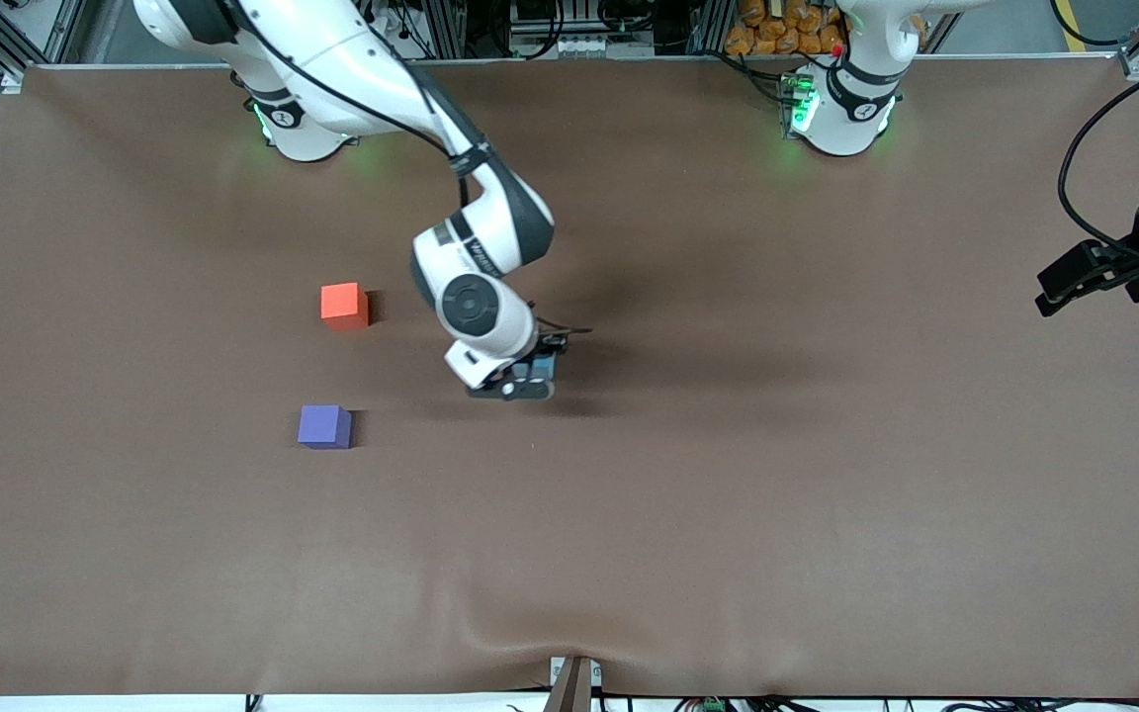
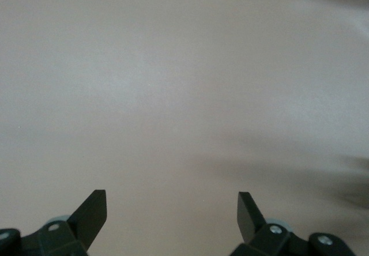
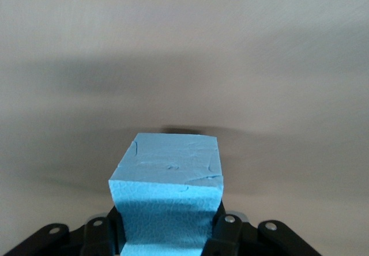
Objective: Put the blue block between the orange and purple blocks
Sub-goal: 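Carry the blue cube with the right gripper between orange and purple cubes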
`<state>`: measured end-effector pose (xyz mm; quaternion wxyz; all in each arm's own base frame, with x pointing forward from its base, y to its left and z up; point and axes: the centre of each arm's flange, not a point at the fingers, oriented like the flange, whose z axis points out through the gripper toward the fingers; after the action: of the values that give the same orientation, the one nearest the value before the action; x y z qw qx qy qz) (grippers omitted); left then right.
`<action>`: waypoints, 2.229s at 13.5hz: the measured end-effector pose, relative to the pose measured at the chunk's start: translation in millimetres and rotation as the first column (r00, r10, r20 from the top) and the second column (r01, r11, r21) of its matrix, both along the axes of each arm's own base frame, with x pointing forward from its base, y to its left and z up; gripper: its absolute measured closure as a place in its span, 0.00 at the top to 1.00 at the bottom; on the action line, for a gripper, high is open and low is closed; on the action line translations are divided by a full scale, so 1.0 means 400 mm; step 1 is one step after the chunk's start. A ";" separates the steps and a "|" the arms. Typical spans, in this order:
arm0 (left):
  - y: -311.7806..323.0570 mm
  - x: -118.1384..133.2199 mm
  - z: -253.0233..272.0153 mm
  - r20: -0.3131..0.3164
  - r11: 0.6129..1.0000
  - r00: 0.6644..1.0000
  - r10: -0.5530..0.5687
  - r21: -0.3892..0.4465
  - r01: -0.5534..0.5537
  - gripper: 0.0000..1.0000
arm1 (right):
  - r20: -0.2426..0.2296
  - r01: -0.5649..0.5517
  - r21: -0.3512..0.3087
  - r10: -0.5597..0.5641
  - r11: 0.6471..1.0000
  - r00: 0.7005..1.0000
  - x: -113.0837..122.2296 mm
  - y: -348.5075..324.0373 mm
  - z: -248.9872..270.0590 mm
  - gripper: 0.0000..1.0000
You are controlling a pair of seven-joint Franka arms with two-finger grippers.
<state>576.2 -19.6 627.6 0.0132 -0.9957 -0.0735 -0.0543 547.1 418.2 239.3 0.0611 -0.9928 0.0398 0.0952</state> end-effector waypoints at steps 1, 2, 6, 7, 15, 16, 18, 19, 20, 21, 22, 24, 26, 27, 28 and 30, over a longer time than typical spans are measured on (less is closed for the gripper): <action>0.003 0.000 0.001 0.001 1.000 1.000 0.001 0.000 -0.001 1.00 | 0.005 0.032 -0.005 -0.032 0.999 0.999 0.039 -0.053 0.046 0.56; 0.004 0.000 0.002 0.001 1.000 1.000 0.002 0.000 -0.002 1.00 | 0.012 0.064 -0.002 -0.064 0.998 0.998 0.081 -0.115 0.096 0.56; 0.006 -0.004 -0.005 -0.018 1.000 1.000 0.003 0.001 -0.003 1.00 | -0.004 -0.015 0.052 0.015 0.999 1.000 0.190 -0.401 0.254 0.53; 0.007 -0.004 -0.005 -0.019 1.000 1.000 0.004 0.001 -0.004 1.00 | -0.015 -0.032 0.061 0.033 0.998 0.999 0.201 -0.461 0.273 0.53; 0.035 -0.004 0.002 -0.015 1.000 1.000 0.023 0.001 -0.023 1.00 | -0.107 -0.158 -0.015 0.156 0.987 0.982 0.182 -0.716 0.112 0.53; 0.035 -0.005 0.005 -0.015 1.000 1.000 0.024 0.001 -0.024 1.00 | -0.119 -0.175 -0.011 0.173 0.984 0.978 0.169 -0.726 0.080 0.53; 0.036 -0.014 0.003 -0.045 1.000 0.999 0.025 0.002 -0.025 1.00 | -0.160 -0.197 -0.002 0.194 0.980 0.968 0.134 -0.749 0.023 0.53; 0.036 -0.016 0.003 -0.051 1.000 0.998 0.025 0.002 -0.025 1.00 | -0.176 -0.198 0.000 0.195 0.980 0.965 0.120 -0.756 0.006 0.53; 0.036 -0.017 0.005 -0.051 1.000 0.998 0.026 0.002 -0.025 1.00 | -0.186 -0.199 0.001 0.196 0.980 0.963 0.111 -0.758 -0.005 0.53; 0.036 -0.017 0.010 -0.049 1.000 0.998 0.026 0.002 -0.025 1.00 | -0.194 -0.199 0.001 0.195 0.980 0.961 0.105 -0.760 -0.012 0.53; 0.036 -0.017 0.014 -0.047 1.000 0.999 0.026 0.002 -0.026 1.00 | -0.199 -0.198 0.001 0.194 0.980 0.961 0.100 -0.762 -0.019 0.53; 0.036 -0.019 0.016 -0.051 1.000 0.998 0.026 0.002 -0.026 1.00 | -0.186 -0.190 -0.006 0.185 0.982 0.965 0.090 -0.773 -0.042 0.53; 0.036 -0.020 0.016 -0.054 1.000 0.998 0.026 0.003 -0.026 1.00 | -0.169 -0.181 -0.015 0.176 0.983 0.970 0.073 -0.784 -0.076 0.53; 0.036 -0.020 0.016 -0.054 1.000 0.998 0.026 0.003 -0.026 1.00 | -0.170 -0.179 -0.017 0.174 0.984 0.970 0.065 -0.788 -0.087 0.53; 0.036 -0.020 0.016 -0.054 1.000 0.998 0.026 0.003 -0.026 1.00 | -0.173 -0.177 -0.018 0.172 0.984 0.970 0.059 -0.790 -0.095 0.53; 0.036 -0.020 0.016 -0.054 1.000 0.998 0.026 0.003 -0.026 1.00 | -0.176 -0.174 -0.018 0.168 0.985 0.970 0.057 -0.793 -0.098 0.59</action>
<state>568.3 -5.4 633.8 0.0168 -0.9958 -0.0857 -0.0272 570.0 101.1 200.1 0.0323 -0.9813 -0.0392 0.1856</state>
